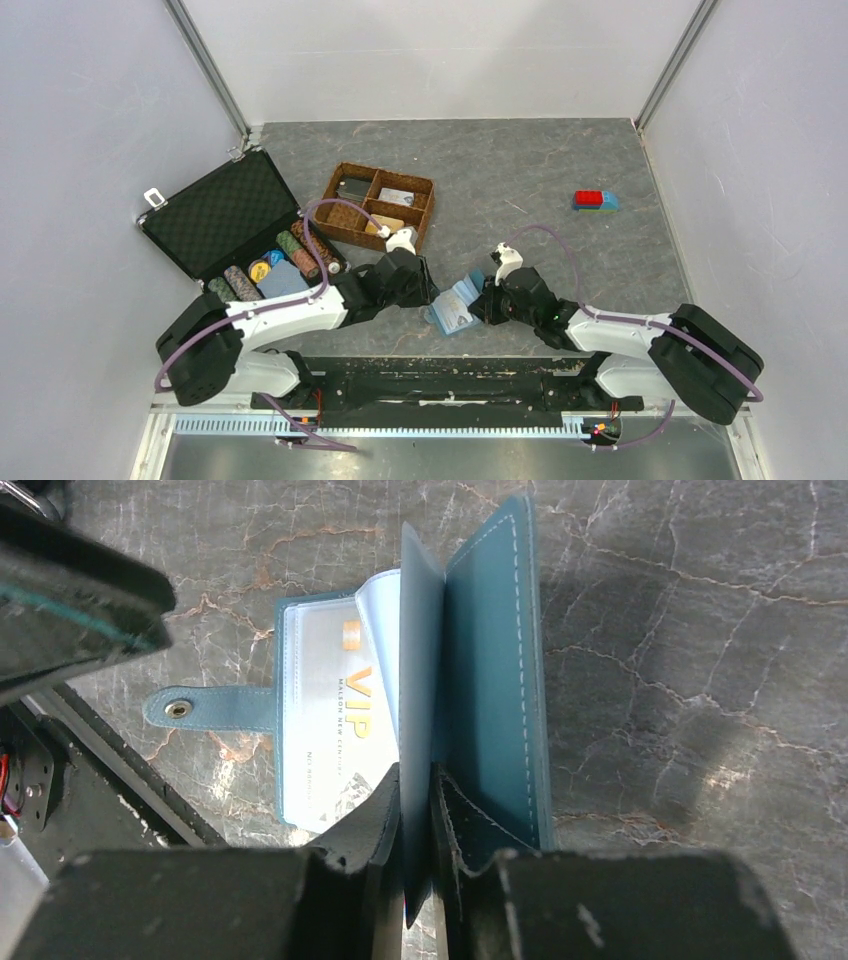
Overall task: Take the credit cards out of the card holder
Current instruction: Remove the credit card from the card holder.
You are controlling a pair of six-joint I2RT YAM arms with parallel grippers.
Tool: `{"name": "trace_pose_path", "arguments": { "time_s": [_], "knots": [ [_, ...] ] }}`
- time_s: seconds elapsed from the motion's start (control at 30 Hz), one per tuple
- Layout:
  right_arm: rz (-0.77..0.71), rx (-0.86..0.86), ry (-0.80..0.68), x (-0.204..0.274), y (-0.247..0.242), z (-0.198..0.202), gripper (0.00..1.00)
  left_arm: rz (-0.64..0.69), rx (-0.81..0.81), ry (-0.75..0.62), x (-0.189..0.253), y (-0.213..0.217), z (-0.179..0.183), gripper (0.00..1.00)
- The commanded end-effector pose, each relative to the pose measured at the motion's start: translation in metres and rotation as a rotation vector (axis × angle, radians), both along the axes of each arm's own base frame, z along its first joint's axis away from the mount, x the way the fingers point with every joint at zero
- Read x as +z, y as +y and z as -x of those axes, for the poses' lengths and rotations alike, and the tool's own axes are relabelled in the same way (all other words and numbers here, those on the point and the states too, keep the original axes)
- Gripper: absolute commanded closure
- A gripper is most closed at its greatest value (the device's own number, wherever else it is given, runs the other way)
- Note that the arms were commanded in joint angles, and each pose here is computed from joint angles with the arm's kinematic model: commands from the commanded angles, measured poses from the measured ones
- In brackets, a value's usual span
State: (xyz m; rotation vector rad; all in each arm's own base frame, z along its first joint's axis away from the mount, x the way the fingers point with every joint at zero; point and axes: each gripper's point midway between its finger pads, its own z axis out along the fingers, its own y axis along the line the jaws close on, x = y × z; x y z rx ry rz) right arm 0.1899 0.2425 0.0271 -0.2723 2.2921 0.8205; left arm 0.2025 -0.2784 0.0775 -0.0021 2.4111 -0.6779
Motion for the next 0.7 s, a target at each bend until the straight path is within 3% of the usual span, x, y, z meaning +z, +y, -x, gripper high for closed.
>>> {"name": "trace_pose_path", "arguments": {
  "time_s": [0.0, 0.27, 0.67],
  "knots": [
    [-0.067, -0.004, -0.017, 0.013, 0.004, -0.002, 0.86, 0.100, -0.011, 0.053, 0.004, -0.024, -0.011, 0.59],
    [-0.096, 0.001, -0.005, 0.009, -0.001, 0.005, 0.87, 0.057, -0.080, 0.090, -0.016, -0.047, -0.018, 0.59],
    [-0.127, 0.024, -0.002, 0.010, 0.003, 0.008, 0.86, -0.003, -0.132, 0.123, -0.037, -0.063, -0.025, 0.71]
  ]
}}
